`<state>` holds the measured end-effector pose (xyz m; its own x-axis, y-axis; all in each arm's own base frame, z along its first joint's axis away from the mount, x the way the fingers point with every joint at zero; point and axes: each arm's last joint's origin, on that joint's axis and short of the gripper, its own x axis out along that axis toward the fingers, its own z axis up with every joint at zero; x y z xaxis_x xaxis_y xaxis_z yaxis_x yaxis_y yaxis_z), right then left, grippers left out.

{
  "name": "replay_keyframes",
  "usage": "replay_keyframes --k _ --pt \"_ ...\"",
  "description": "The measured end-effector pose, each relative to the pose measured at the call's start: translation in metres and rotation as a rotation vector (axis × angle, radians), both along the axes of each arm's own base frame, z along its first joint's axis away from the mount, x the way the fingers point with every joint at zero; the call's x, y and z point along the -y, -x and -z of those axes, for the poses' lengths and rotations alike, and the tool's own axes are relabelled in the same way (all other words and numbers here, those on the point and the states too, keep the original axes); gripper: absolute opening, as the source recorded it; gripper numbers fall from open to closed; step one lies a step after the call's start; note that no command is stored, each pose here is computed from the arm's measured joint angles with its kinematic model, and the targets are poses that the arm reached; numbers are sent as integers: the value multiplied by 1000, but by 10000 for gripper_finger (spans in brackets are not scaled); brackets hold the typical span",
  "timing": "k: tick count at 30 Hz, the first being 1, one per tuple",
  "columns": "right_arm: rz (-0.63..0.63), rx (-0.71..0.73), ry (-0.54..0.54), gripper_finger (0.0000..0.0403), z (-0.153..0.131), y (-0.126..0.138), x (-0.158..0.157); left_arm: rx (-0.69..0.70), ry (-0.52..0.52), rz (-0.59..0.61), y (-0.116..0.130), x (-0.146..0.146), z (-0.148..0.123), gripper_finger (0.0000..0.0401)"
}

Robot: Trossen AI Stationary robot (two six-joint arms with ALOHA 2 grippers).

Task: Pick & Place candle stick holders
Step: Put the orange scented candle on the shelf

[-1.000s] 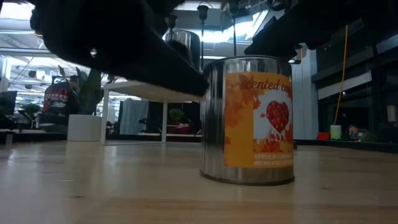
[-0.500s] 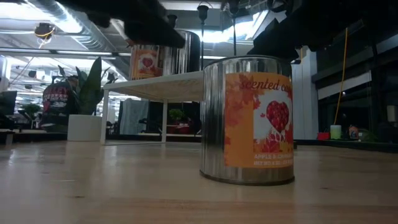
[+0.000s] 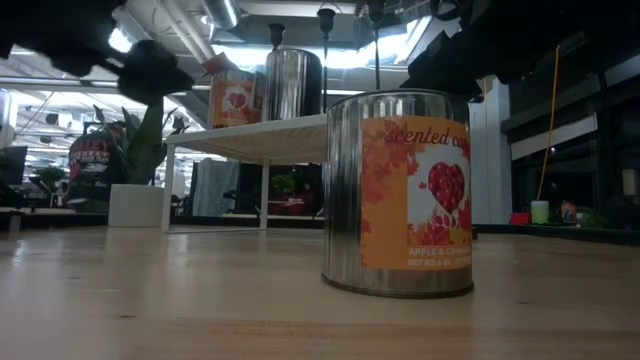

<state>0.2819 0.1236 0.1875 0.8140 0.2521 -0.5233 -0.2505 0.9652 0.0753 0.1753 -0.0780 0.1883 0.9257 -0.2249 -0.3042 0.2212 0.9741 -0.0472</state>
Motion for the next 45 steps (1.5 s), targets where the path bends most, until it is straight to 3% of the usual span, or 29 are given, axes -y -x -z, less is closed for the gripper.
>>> replay_keyframes --k 13,20,28,35,40,45 --pt "0 0 0 129 0 0 0 120 33 -54 47 -28 17 400" --pt "7 2 3 129 0 0 0 173 19 -136 53 -47 19 400" --pt "7 3 4 129 0 0 0 194 16 -81 56 -57 16 400" --pt "7 3 6 129 0 0 0 116 28 -99 58 -59 23 400" --pt "7 4 6 129 0 0 0 130 11 -172 58 -61 22 400" --pt "7 4 6 129 0 0 0 160 -1 -165 57 -61 20 400"
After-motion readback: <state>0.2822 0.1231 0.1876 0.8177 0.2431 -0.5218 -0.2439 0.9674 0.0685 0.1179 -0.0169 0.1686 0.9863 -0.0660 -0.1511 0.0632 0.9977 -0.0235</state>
